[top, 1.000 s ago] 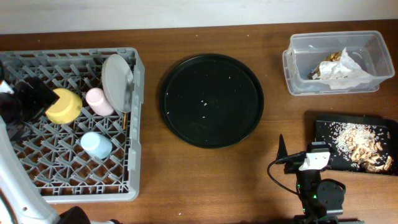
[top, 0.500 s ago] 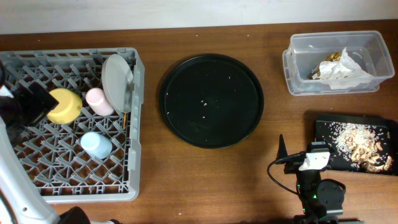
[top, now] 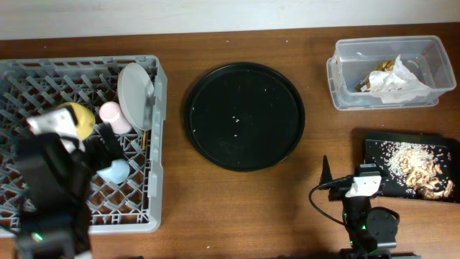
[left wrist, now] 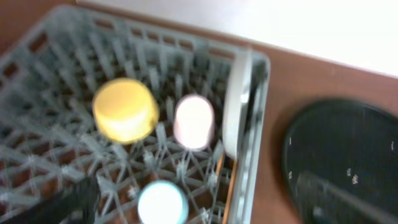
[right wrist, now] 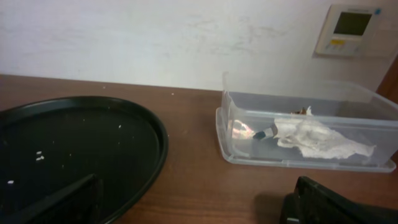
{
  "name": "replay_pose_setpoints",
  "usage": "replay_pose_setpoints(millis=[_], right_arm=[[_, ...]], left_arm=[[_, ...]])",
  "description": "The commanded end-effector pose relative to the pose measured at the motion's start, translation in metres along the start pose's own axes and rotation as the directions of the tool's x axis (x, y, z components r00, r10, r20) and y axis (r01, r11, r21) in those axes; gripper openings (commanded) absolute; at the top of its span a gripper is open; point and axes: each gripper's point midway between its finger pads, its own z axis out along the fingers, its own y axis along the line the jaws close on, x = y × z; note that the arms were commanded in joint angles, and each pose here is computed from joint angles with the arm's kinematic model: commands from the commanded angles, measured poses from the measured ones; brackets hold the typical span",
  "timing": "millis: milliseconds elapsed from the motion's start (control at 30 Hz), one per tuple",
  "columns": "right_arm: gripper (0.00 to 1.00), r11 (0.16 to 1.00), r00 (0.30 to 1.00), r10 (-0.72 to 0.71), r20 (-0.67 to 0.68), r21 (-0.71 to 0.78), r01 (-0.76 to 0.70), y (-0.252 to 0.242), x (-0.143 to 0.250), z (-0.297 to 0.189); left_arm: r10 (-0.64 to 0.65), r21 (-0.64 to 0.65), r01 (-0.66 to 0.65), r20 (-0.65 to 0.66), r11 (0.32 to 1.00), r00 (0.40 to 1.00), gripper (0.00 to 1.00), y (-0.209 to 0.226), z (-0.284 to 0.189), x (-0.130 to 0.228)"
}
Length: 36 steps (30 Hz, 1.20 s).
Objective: Sort waste into correct bins and load items into the dishwasher rack
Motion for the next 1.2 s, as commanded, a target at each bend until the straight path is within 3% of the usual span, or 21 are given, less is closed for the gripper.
replay_pose_setpoints(millis=[0,267,400,533,733,900,1167], right_arm=[[0.98,1.0,1.0,-0.002,-0.008,0.018,0.002,-0.003,0.006,0.001],[0.98,1.0,1.0,-0.002,-0.008,0.018,0.002,-0.003,0.006,0.001],[0.98,1.0,1.0,-0.002,-0.008,0.019,0.002,-0.003,0.005,0.001],[0.98,1.0,1.0,-0.002,-0.008,0.018,0.002,-0.003,0.006,0.001],[0.98,1.0,1.0,-0.002,-0.008,0.018,0.002,-0.003,0.006,0.001],[0.98,1.0,1.0,-0.002,-0.008,0.018,0.002,-0.003,0.006,0.001],[0.98,1.0,1.0,-0.002,-0.008,0.018,0.002,-0.003,0.006,0.001]], left_arm=[[0.131,0.036,-0.137,0.126,0.99,0.983,1.0,-0.01,0.01,0.039],[0.106,0.091,-0.163,0.447,0.982,0.888,1.0,-0.023,0.018,0.081],[0.089,0.096,-0.164,0.533,0.982,0.842,1.0,-0.022,0.021,0.093],[0.086,0.097,-0.164,0.544,0.982,0.835,1.0,-0.021,0.028,0.106],[0.108,0.106,-0.178,0.473,0.978,0.874,1.0,-0.022,0.037,0.13],[0.159,0.129,-0.249,0.481,0.96,0.862,1.0,-0.035,0.035,0.132],[0.159,0.138,-0.254,0.483,0.957,0.861,1.0,-0.038,0.035,0.132]])
